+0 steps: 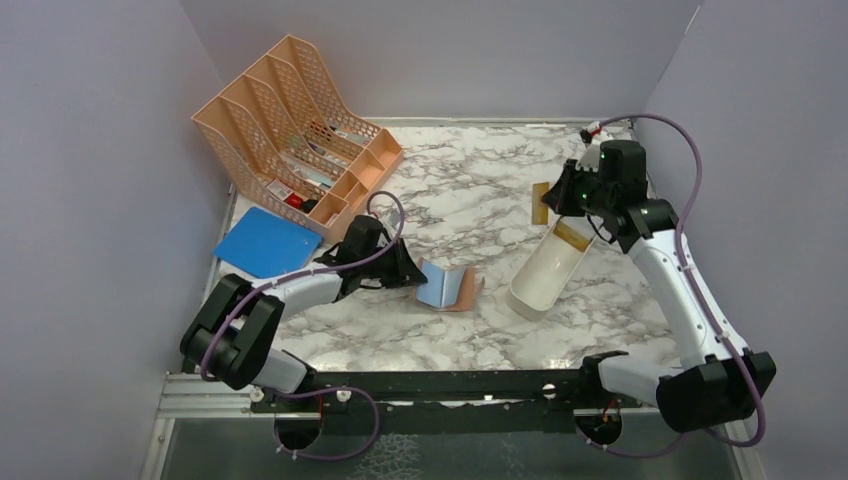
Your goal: Put the credit cards into the card holder
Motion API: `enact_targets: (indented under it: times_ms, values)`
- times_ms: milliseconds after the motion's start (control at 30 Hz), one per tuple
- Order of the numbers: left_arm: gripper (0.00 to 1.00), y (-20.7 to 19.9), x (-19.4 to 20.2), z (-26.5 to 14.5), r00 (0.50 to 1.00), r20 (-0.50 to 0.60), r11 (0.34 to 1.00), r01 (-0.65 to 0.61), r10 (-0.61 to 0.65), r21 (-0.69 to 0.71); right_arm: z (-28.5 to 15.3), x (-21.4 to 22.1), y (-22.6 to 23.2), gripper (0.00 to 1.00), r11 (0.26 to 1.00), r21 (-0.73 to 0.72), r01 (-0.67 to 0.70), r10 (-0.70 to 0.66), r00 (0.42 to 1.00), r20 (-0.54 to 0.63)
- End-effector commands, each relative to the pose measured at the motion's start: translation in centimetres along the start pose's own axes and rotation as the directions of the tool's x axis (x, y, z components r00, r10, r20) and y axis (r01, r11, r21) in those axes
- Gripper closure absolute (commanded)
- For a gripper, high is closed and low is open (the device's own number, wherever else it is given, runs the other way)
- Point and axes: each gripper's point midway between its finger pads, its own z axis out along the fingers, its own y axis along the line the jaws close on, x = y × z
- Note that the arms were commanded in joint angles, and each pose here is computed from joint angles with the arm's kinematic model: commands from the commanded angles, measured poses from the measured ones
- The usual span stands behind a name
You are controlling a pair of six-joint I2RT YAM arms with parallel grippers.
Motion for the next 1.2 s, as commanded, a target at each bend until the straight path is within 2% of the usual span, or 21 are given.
enact_targets:
  times_ms: [0, 100, 233, 400, 533, 567, 700, 767, 967, 1167]
  values:
    - [0.81, 0.8, -0.4, 0.6, 0.999, 0.051, 1.000, 0.016, -0.015, -0.014, -2.4, 0.9, 6.8, 0.99, 0.914, -0.357, -0.194, 0.199, 0.980, -0.024]
    - [0.76, 1.6, -0.1, 0.4, 0.999, 0.050, 0.999, 0.009, -0.007, -0.050, -2.9, 2.1, 8.3, 0.99, 0.862, -0.426, -0.273, 0.266, 0.961, -0.078]
    - [0.64, 3.3, 0.3, 0.1, 0.999, 0.046, 0.992, -0.008, 0.014, -0.129, -2.8, 4.2, 9.5, 0.99, 0.816, -0.468, -0.338, 0.308, 0.941, -0.143]
    - [0.62, 5.0, 0.7, -0.6, 0.999, 0.041, 0.976, -0.026, 0.035, -0.215, -2.2, 7.2, 10.7, 0.99, 0.788, -0.467, -0.403, 0.344, 0.915, -0.209]
    - [0.55, 4.9, 0.5, -1.1, 0.997, 0.054, 0.974, -0.043, 0.056, -0.222, -1.7, 9.3, 12.5, 0.99, 0.770, -0.470, -0.431, 0.350, 0.902, -0.253]
    - [0.56, 4.7, 0.4, -1.1, 0.997, 0.056, 0.975, -0.046, 0.060, -0.216, -1.5, 9.7, 13.0, 0.99, 0.768, -0.470, -0.435, 0.349, 0.900, -0.263]
    - [0.75, 3.9, 0.8, -1.0, 0.997, 0.048, 0.986, -0.045, 0.053, -0.161, -1.3, 11.2, 15.8, 0.99, 0.757, -0.482, -0.441, 0.330, 0.895, -0.301]
    - [0.81, 3.2, 0.9, -1.0, 0.998, 0.051, 0.992, -0.041, 0.047, -0.122, -1.1, 11.5, 16.9, 0.99, 0.758, -0.484, -0.437, 0.322, 0.896, -0.306]
    - [0.82, 1.0, 0.7, -1.2, 0.996, 0.072, 0.999, -0.051, 0.052, -0.008, -0.9, 12.2, 18.6, 0.99, 0.768, -0.483, -0.419, 0.296, 0.903, -0.313]
    - [0.79, 0.0, 0.7, -1.0, 0.996, 0.069, 0.997, -0.055, 0.052, 0.050, -0.3, 13.3, 18.7, 0.99, 0.778, -0.471, -0.417, 0.281, 0.900, -0.332]
